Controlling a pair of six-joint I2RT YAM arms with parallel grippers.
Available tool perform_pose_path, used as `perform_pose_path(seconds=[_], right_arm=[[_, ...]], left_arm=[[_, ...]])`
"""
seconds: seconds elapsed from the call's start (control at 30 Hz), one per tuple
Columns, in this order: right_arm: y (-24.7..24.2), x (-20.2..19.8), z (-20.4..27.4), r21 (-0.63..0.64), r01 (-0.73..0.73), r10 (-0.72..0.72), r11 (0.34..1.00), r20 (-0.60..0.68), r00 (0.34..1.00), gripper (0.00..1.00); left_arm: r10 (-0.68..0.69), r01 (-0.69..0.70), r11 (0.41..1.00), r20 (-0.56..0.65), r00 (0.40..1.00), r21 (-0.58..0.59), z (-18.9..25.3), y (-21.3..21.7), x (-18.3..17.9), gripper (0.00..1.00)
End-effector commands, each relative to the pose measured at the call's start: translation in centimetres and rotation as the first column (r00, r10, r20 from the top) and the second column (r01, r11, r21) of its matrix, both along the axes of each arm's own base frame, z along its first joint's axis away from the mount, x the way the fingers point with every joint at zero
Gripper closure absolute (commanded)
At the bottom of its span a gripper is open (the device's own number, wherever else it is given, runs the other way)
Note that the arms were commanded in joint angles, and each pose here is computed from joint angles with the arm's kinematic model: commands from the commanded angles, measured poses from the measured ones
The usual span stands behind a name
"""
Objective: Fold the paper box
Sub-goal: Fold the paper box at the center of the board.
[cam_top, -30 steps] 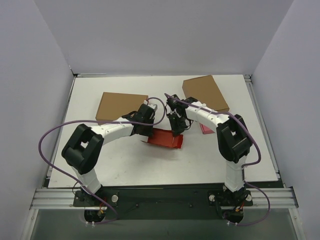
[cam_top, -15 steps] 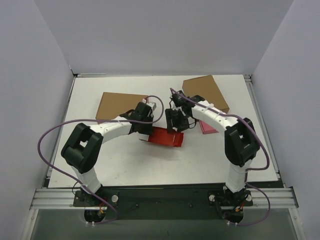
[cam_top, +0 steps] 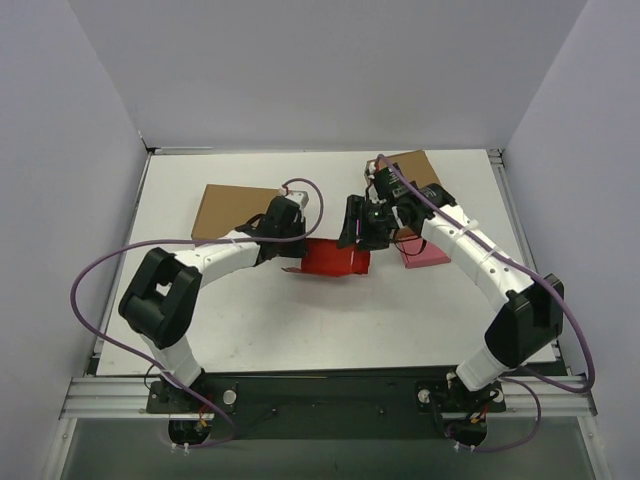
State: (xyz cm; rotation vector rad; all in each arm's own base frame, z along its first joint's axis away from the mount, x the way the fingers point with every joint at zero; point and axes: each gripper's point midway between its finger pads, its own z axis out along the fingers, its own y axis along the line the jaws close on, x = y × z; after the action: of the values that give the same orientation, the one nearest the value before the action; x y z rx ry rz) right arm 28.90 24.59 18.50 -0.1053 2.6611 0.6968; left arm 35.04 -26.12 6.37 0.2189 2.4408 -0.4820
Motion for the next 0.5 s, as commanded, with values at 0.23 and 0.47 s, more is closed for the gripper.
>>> perform_pose_path(seconds=[0.23, 0.47], right_arm=[[1.5, -0.7, -1.3, 0.069, 0.075, -0.063, 0.995, -0.166, 0.984, 0.52], [-1.2, 1.2, -0.3, 0.081, 0.181, -0.172, 0.980, -0.105, 0.979, 0.53]], left_arm=[[0.204, -0.152, 0.965, 0.249, 0.947, -0.213, 10.3, -0.2, 7.5, 1.00], [0.195, -0.120, 0.961, 0.302, 0.933, -0.251, 11.7, -0.6, 7.7, 1.00]])
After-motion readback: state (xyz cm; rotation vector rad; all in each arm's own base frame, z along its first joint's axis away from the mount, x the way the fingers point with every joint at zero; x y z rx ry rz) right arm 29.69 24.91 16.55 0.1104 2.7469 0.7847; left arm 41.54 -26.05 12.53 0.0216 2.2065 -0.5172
